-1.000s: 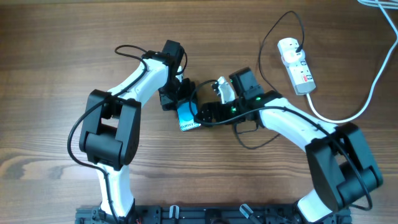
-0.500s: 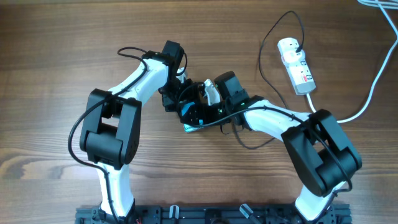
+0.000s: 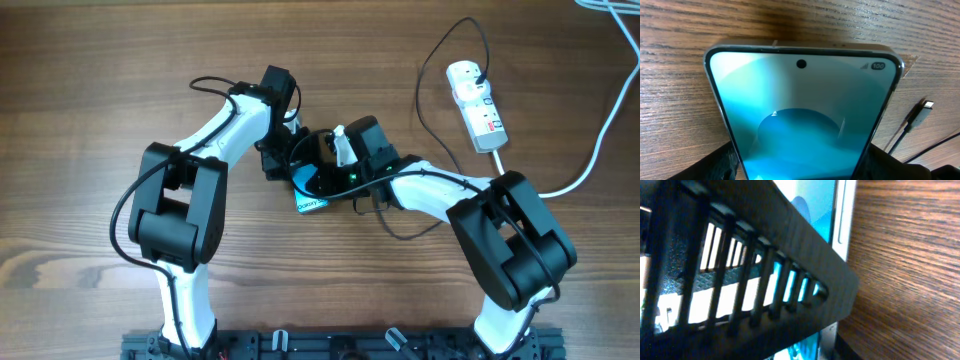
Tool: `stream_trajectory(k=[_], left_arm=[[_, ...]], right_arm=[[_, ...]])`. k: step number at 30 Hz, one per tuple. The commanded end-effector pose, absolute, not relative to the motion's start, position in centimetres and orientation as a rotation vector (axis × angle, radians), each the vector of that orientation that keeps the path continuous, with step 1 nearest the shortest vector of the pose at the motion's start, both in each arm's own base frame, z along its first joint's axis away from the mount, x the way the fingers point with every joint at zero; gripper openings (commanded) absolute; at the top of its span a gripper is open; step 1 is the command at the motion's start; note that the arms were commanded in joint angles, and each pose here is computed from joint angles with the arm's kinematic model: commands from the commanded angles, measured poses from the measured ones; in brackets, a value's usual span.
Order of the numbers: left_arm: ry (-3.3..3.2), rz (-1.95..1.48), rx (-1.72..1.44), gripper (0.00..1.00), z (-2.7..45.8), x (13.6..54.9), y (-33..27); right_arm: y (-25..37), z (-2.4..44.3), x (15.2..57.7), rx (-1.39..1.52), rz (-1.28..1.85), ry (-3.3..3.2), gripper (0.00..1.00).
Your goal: Plug charger to phone and switch on socket
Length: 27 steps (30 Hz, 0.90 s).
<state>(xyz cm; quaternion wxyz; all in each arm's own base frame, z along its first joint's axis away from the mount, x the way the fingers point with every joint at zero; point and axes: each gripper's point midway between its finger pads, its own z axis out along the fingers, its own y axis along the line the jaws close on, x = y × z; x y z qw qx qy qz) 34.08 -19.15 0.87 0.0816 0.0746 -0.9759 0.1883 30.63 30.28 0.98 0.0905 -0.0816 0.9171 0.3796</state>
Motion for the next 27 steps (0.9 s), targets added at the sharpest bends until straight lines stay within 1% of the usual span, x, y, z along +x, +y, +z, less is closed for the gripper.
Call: stream_trajectory(k=[1,2,3,4,5,8,11,14,17,19,20,21,24,27], left_arm=[[-2.849,0.516,0.183,0.81,-1.7,32.1,-19.4],[-2.849,0.516,0.184,0.85,-1.7,32.1,-19.4],[-2.849,0.516,0.184,0.91,-1.7,32.1,-19.4],[-2.849,0.516,0.184,0.95,-1.7,32.1,-19.4],[-2.849,0.516,0.184,0.97,-1.7,32.1,-19.4],[-2.849,0.516,0.184,1.00,-1.7,32.1,-19.4],[-2.844,0.528,0.184,1.00,-1.6,32.1,-19.5],[-2.815,0.626,0.192,1.00,-0.8,32.3,-20.2],[-2.779,0.839,0.137,0.96,1.3,33.0,-21.5],[-2.760,0.952,0.150,0.96,2.9,33.7,-21.7],[-2.754,1.017,0.151,0.94,3.7,34.2,-21.8],[-2.728,1.153,0.119,0.92,5.5,34.8,-22.1],[-2.651,1.374,0.058,0.87,8.3,35.3,-22.8],[-2.543,1.621,-0.021,0.83,11.3,35.8,-23.5]], right_arm=[[30.5,0.6,30.5,-0.254,1.134,2.726,0.22],[30.5,0.6,30.5,-0.253,1.134,2.726,0.17],[30.4,0.6,30.4,-0.252,1.133,2.730,0.12],[30.4,0.6,30.4,-0.251,1.133,2.732,0.04],[30.4,0.5,30.4,-0.249,1.133,2.734,0.04],[30.4,0.5,30.2,-0.217,1.145,2.753,0.04],[30.9,1.3,29.7,-0.246,1.243,2.741,0.04],[31.1,2.5,29.5,-0.266,1.363,2.714,0.04],[30.7,3.4,29.5,-0.259,1.469,2.698,0.04],[30.5,4.2,29.5,-0.263,1.559,2.674,0.04],[30.3,4.9,29.5,-0.274,1.621,2.648,0.04],[30.1,5.8,29.7,-0.278,1.696,2.613,0.04],[29.8,7.0,30.3,-0.229,1.784,2.578,0.04],[30.2,8.6,30.6,-0.244,1.880,2.515,0.04]])
